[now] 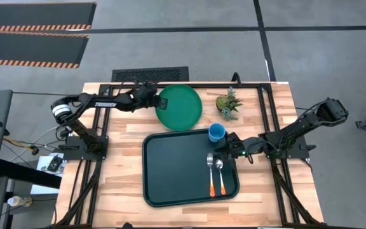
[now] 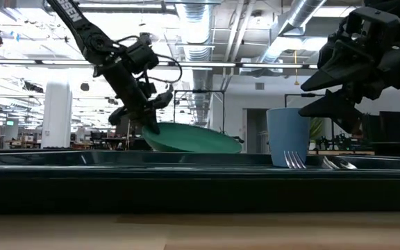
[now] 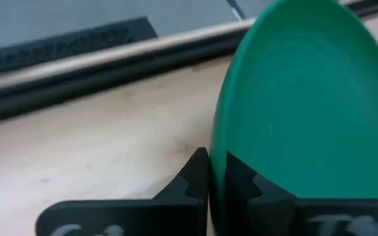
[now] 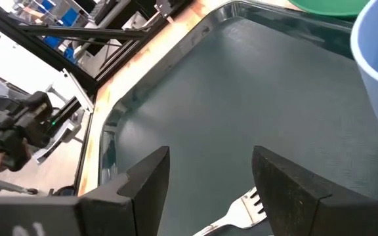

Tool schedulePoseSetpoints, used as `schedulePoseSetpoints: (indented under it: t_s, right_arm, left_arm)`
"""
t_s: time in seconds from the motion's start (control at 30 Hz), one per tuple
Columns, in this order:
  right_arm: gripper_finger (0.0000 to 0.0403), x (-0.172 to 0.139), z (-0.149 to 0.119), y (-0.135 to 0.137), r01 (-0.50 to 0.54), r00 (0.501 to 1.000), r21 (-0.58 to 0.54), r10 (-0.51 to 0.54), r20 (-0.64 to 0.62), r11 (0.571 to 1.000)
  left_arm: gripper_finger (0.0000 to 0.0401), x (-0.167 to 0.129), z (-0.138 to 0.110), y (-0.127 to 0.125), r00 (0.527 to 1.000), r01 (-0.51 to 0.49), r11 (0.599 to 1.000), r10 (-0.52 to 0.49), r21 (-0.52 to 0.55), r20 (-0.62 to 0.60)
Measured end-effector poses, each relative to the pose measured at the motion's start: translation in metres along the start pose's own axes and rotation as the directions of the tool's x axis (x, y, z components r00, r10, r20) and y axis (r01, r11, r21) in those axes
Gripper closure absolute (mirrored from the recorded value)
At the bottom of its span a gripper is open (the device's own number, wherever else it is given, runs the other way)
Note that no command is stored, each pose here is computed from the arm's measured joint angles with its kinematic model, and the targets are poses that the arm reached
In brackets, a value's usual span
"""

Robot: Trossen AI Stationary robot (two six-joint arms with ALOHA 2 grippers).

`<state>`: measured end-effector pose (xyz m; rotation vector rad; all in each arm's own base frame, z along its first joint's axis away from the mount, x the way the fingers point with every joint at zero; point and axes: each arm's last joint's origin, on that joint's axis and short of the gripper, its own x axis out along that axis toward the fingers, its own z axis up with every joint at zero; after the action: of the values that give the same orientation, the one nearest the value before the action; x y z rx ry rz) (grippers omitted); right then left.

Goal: Pick and place plate/cup/fork/spoon on tray
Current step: Put the green plate to the left of the orange fork on the black table tray

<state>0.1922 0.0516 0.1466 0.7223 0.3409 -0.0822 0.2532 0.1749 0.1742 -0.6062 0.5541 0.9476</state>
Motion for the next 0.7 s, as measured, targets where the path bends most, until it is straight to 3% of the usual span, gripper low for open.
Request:
schedulePoseSetpoints:
  t_s: [0.27, 0.53, 0.6, 0.7]
  right_arm:
    - [0.0163, 0.004, 0.013, 0.012, -0.051, 0.997, -0.005, 0.052, 0.063, 0.999]
    - [0.0163, 0.011, 0.047, 0.051, -0.098, 0.985, -0.142, 0.116, 0.125, 0.985]
    - [0.0163, 0.011, 0.062, 0.063, -0.046, 0.988, -0.178, 0.070, 0.135, 0.983]
    - [0.0163, 0.003, 0.087, 0.077, 0.124, 0.981, -0.201, -0.090, 0.172, 0.972]
  left_arm:
    - [0.0400, -0.033, 0.019, -0.004, 0.992, 0.069, 0.998, -0.068, 0.001, 0.106]
    - [0.0400, -0.083, 0.033, -0.009, 0.963, 0.177, 0.984, -0.174, 0.004, 0.207]
    - [0.0400, -0.100, 0.035, -0.012, 0.947, 0.216, 0.976, -0.213, 0.013, 0.241]
    - [0.0401, -0.127, 0.035, -0.018, 0.915, 0.267, 0.963, -0.262, 0.027, 0.306]
